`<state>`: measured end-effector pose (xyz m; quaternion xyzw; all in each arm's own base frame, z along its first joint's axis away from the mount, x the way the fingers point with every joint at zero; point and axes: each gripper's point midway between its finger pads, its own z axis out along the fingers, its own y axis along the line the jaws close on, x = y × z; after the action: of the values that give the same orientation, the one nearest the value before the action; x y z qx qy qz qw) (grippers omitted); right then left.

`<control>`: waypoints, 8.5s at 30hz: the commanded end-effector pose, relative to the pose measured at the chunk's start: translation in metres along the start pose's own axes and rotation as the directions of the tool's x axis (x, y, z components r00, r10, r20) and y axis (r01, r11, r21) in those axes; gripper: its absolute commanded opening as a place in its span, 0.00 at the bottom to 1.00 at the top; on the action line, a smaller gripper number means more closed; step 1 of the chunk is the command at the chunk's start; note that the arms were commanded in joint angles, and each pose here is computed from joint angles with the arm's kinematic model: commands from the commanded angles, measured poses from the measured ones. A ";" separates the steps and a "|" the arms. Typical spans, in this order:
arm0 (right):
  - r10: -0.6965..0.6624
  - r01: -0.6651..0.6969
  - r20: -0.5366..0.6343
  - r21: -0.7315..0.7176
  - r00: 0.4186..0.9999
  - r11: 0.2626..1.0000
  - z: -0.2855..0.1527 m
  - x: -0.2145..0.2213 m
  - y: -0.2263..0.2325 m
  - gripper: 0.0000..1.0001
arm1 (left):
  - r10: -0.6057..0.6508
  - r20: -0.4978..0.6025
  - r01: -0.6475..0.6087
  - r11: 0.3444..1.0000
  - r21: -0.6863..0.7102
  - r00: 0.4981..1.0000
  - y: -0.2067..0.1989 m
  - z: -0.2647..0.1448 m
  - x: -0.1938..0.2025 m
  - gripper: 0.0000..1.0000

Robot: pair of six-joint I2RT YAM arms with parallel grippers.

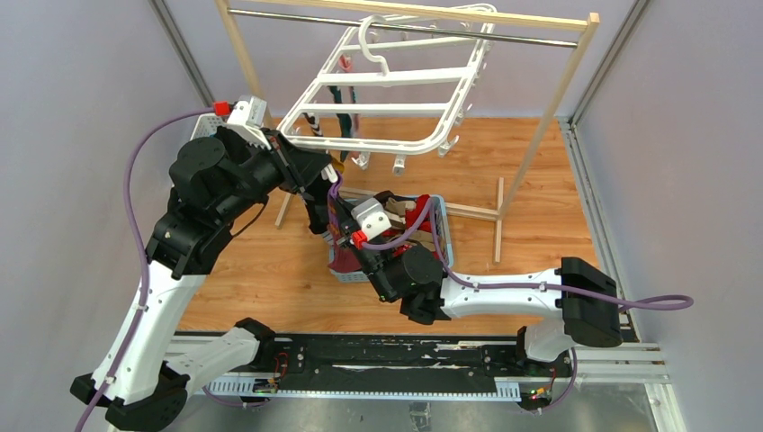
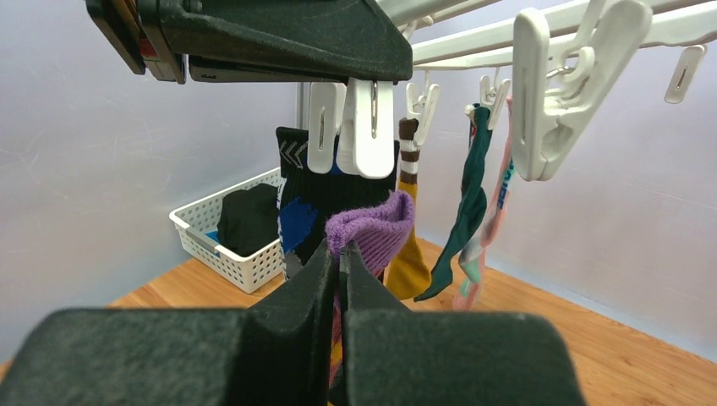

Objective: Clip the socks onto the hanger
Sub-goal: Clamp the sock onto the hanger, then open the clamp at the hanger.

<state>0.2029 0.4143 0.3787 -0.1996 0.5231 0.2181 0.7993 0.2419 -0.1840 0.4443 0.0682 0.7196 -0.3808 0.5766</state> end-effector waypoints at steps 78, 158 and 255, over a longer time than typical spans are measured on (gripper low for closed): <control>0.181 -0.191 -0.069 -0.479 0.981 0.857 -0.021 -0.016 -0.009 0.00 | 0.090 -0.106 -0.072 0.983 0.167 0.990 -0.025 -0.003 0.015 0.00; 0.464 -0.400 -0.029 -0.555 0.886 0.729 0.003 -0.051 -0.070 0.00 | 0.085 -0.259 0.016 0.932 0.363 0.962 -0.047 -0.010 0.038 0.00; -0.229 0.179 0.197 0.244 0.953 0.953 -0.014 -0.057 -0.106 0.60 | 0.135 -0.157 -0.089 0.959 0.268 0.978 -0.023 -0.025 0.048 0.56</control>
<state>0.2245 0.3185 0.4302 -0.1479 0.4308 0.1084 0.8836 0.2033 -0.1998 0.3988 0.2078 0.7227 -0.4180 0.5098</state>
